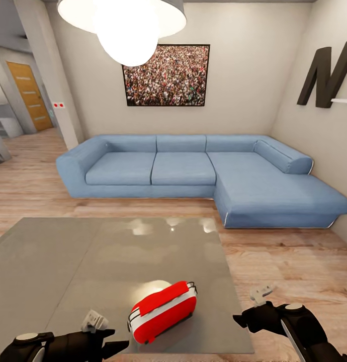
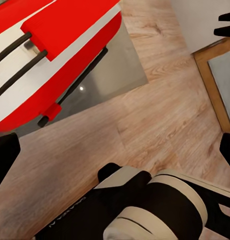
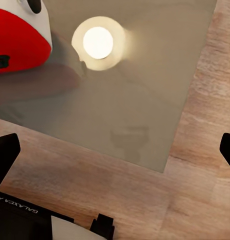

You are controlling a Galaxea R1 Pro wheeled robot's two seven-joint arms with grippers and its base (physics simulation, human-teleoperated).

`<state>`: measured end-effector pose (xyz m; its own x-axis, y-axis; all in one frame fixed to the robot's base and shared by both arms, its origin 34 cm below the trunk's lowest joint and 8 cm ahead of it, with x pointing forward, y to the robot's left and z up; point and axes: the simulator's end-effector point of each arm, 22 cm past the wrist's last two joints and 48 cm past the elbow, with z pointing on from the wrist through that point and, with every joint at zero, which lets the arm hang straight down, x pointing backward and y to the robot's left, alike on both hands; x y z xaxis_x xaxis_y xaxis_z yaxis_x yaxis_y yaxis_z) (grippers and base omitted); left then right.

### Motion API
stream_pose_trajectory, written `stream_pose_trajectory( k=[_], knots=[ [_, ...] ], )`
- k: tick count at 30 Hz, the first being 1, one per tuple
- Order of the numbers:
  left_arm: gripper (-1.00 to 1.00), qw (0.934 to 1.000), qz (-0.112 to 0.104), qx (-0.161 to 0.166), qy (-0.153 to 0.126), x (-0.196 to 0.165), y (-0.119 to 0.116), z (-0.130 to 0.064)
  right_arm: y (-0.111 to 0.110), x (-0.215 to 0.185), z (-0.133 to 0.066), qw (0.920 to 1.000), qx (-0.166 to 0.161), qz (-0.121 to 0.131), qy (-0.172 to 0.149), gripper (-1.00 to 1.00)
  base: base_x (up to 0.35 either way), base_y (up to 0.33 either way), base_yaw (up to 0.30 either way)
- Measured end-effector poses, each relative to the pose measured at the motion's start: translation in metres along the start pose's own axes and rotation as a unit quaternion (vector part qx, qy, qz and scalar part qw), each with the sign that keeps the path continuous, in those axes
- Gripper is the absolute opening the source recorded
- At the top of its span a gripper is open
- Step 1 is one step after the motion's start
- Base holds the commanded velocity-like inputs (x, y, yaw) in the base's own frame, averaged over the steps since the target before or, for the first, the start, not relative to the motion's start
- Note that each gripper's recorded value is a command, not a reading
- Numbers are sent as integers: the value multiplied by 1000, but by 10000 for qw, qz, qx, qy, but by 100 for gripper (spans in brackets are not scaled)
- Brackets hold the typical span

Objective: Turn on the radio receiver that's on the table in the living room.

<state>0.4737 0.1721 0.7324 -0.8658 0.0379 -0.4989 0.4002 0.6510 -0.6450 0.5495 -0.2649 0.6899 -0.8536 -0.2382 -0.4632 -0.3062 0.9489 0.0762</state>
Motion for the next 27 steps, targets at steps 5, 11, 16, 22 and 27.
stream_pose_trajectory(
  k=[5,11,16,22,27],
  knots=[
    [100,10000,-31,6,27,2,1,2,0,3,2,10000,-10,8,39,100,0,0,0],
    [100,10000,-67,8,60,5,3,3,-1,6,5,10000,12,-7,96,100,0,0,0],
    [100,9999,-99,14,84,7,4,5,-3,9,8,9999,34,-23,146,100,0,0,0],
    [100,9998,-136,16,116,9,5,7,-3,12,10,9998,29,-19,190,100,0,0,0],
    [100,9998,-171,15,144,11,7,8,-3,14,13,9997,20,-13,226,100,0,0,0]
  ],
)
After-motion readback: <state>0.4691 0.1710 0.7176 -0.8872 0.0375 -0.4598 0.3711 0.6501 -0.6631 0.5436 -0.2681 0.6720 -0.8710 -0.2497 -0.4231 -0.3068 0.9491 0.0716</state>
